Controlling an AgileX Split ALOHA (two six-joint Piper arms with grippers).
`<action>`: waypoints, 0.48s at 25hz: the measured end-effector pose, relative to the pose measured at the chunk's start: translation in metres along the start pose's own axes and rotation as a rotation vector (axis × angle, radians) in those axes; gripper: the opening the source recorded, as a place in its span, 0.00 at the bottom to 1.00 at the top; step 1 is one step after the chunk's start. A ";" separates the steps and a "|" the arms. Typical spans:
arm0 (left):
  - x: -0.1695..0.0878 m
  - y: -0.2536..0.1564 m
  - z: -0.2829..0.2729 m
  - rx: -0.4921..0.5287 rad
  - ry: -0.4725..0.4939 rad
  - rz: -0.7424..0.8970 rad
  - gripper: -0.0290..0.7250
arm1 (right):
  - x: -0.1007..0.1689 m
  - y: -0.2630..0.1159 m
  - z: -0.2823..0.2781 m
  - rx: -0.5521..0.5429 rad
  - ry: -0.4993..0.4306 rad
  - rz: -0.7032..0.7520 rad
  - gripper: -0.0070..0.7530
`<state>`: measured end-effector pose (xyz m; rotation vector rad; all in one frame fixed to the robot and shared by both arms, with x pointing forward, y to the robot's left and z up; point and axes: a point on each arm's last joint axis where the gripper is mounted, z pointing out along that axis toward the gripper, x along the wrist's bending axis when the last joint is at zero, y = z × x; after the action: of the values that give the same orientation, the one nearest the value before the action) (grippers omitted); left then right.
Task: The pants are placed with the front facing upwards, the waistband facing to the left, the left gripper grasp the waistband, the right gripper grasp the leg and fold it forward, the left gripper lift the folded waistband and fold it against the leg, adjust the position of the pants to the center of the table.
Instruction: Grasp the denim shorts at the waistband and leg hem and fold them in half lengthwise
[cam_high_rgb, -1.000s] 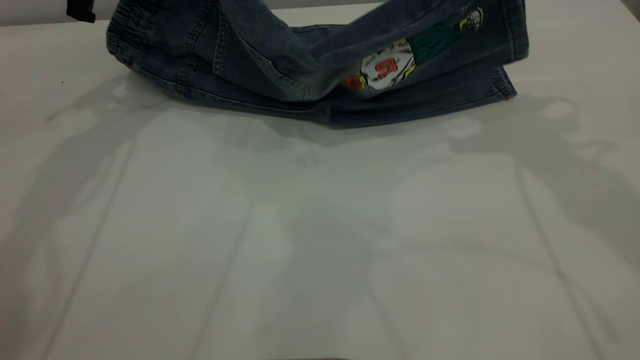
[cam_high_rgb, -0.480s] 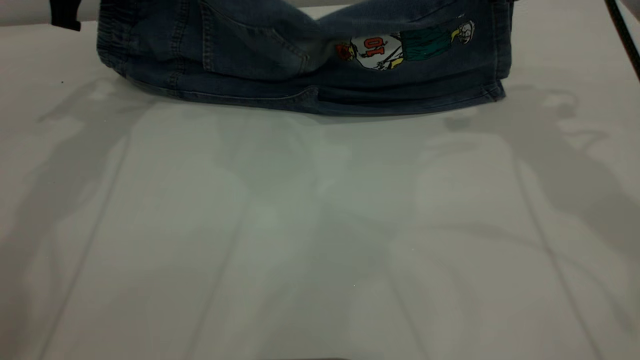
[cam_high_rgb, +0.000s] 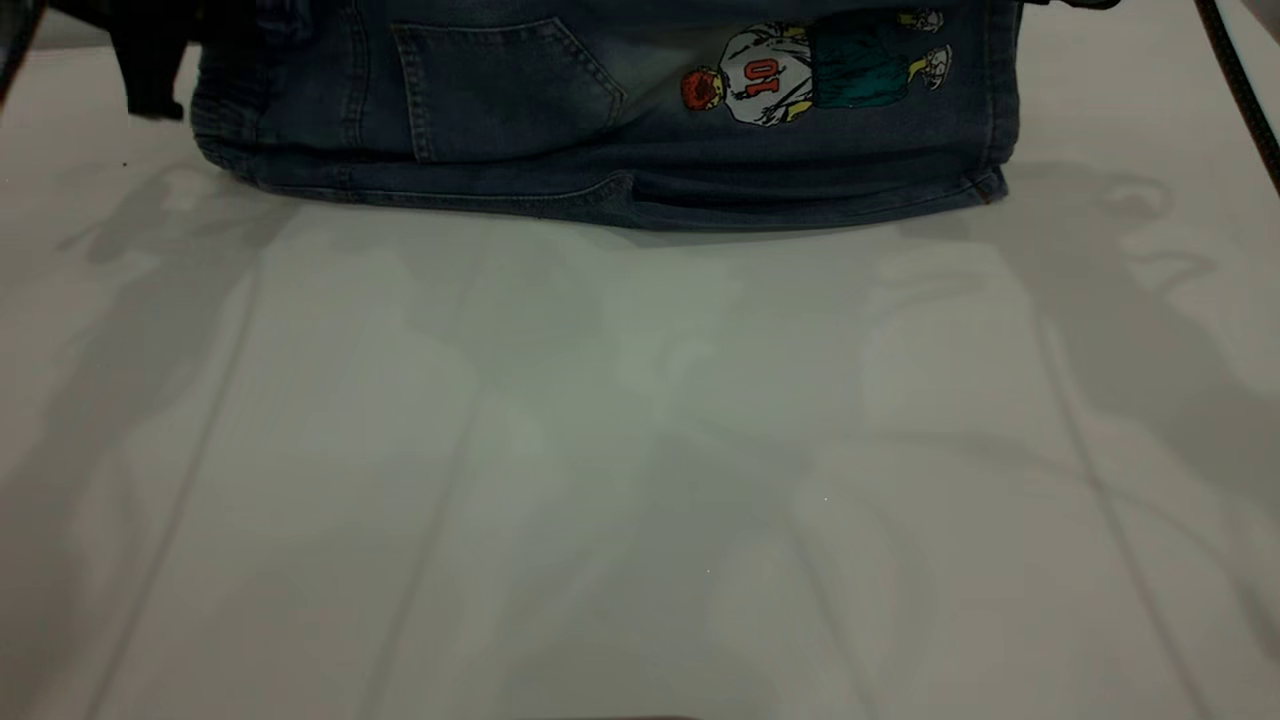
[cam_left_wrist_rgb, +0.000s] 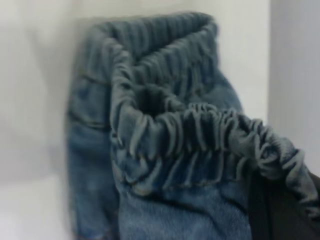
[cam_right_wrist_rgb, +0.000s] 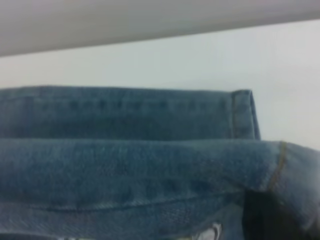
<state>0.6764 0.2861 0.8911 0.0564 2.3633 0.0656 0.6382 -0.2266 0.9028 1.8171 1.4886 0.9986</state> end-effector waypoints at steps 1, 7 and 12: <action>0.001 0.000 0.002 -0.003 0.004 -0.007 0.11 | 0.000 0.000 0.001 -0.012 -0.002 -0.004 0.05; -0.018 0.000 0.018 -0.006 -0.052 0.091 0.11 | -0.002 -0.005 0.009 -0.054 0.000 -0.043 0.06; -0.039 0.000 0.026 -0.015 -0.113 0.186 0.11 | -0.001 -0.009 0.014 -0.088 0.018 -0.091 0.06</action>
<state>0.7221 0.2843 0.9000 0.2658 2.2390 0.1659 0.6453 -0.2256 0.8878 1.6680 1.5009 1.0217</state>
